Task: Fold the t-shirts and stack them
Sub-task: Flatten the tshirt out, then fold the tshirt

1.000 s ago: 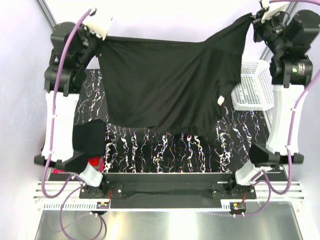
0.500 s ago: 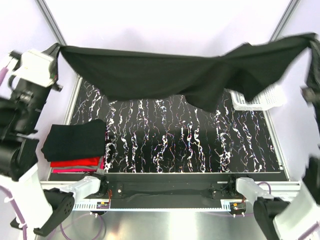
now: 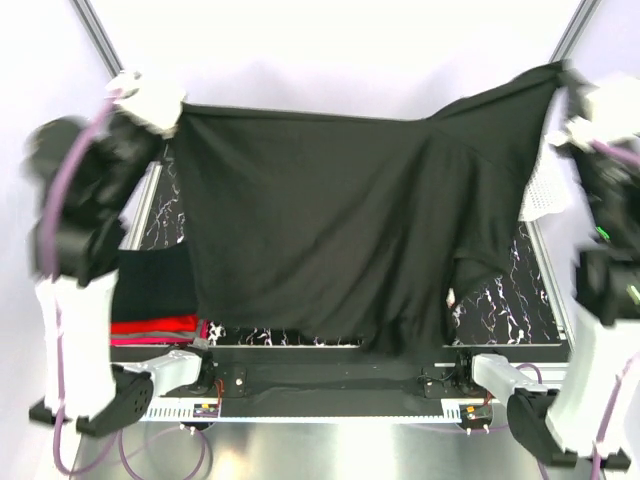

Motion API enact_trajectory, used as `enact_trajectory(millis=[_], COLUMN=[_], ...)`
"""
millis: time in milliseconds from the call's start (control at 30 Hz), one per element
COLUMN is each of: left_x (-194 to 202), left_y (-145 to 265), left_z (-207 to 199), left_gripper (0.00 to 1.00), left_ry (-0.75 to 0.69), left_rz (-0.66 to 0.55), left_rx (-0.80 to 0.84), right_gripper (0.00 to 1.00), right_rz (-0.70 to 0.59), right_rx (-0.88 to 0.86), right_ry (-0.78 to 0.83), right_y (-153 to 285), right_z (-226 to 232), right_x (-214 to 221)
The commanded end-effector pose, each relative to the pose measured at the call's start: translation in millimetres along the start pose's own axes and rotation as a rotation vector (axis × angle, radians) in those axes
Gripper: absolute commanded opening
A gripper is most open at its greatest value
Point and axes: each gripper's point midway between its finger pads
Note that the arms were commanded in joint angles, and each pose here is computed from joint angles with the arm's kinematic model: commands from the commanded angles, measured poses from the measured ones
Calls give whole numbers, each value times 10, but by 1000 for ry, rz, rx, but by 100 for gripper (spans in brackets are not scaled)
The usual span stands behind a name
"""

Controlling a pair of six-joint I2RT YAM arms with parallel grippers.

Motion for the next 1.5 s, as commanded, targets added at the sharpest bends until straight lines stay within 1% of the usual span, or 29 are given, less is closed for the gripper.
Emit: enact_trajectory(millis=[0, 33, 100, 133, 233, 267, 300, 333, 400, 433, 500, 533, 567, 600, 633, 700, 733, 767, 800, 833, 900, 933, 1000, 1033, 1067, 1100, 1167, 1233, 1467], left_x=[756, 1051, 1353, 1654, 2235, 2351, 2562, 2833, 3121, 3417, 3607, 3868, 3967, 3985, 4184, 4243, 4392, 4438, 4405, 4531, 4557, 4640, 4720, 4729, 4743, 4773, 4807, 4870, 5032], left_y=[-450, -581, -706, -814, -1027, -1118, -1159, -1267, -1386, -1472, -1611, -1681, -1728, -1819, -1874, -1992, -2031, -2062, -2136, -2166, -2251, -2272, -2331, -2348, -2370, -2393, -2415, -2445, -2622], left_z=[-20, -101, -181, -250, -326, -316, -359, -413, -475, -542, -564, -618, -606, -564, -595, -527, -537, -500, -434, -426, -283, -264, -160, -125, -86, -55, -37, -27, 164], left_gripper=[0, 0, 0, 0, 0, 0, 0, 0, 0, 0, 0, 0, 0, 0, 0, 0, 0, 0, 0, 0, 0, 0, 0, 0, 0, 0, 0, 0, 0], left_ry=[-29, -24, -19, -22, -19, -30, -35, -37, -30, -18, -4, 14, 17, 16, 26, 24, 21, 17, 4, 4, -9, -13, -25, -28, -34, -43, -56, -65, -84], left_rz=[204, 274, 342, 409, 497, 499, 539, 591, 647, 709, 742, 793, 811, 808, 842, 844, 868, 874, 863, 883, 885, 899, 908, 909, 906, 909, 912, 918, 892], left_rx=[-6, 21, 52, 77, 117, 112, 128, 150, 177, 194, 197, 205, 201, 186, 188, 168, 168, 157, 136, 127, 72, 59, 18, 1, -13, -30, -35, -42, -135], right_gripper=[0, 0, 0, 0, 0, 0, 0, 0, 0, 0, 0, 0, 0, 0, 0, 0, 0, 0, 0, 0, 0, 0, 0, 0, 0, 0, 0, 0, 0], right_rz=[81, 86, 140, 161, 226, 240, 238, 267, 282, 309, 312, 346, 347, 336, 365, 373, 404, 394, 400, 414, 392, 406, 378, 389, 370, 394, 370, 359, 362], right_rx=[-92, -109, -187, -216, -328, -362, -377, -426, -471, -530, -564, -611, -601, -629, -663, -654, -684, -659, -671, -693, -680, -702, -682, -697, -663, -675, -628, -612, -577], right_ry=[24, 20, -9, -26, -82, -104, -115, -139, -154, -162, -137, -144, -128, -119, -128, -117, -130, -120, -127, -137, -142, -155, -159, -167, -157, -176, -164, -162, -119], right_y=[-417, -505, -606, -705, -854, -880, -940, -1007, -1113, -1177, -1315, -1340, -1451, -1521, -1541, -1716, -1713, -1853, -1878, -1877, -2028, -2014, -2169, -2153, -2288, -2256, -2424, -2490, -2528], right_z=[493, 604, 985, 1148, 1720, 1890, 1989, 2235, 2471, 2774, 2956, 3234, 3230, 3404, 3651, 3697, 3928, 3866, 3943, 4132, 4183, 4378, 4393, 4551, 4478, 4650, 4547, 4606, 4845], right_x=[676, 803, 1184, 1371, 1910, 2047, 2125, 2353, 2546, 2775, 2933, 3193, 3241, 3238, 3461, 3543, 3752, 3736, 3782, 3923, 3893, 4018, 3982, 4110, 4071, 4221, 4194, 4253, 4461])
Point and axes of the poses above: each gripper's point midway between its finger pads, its own y axis back along the fingers, its own z axis along the line the jaws close on, x = y × z, and after that the axes turned 15 degrees about y, right-handed
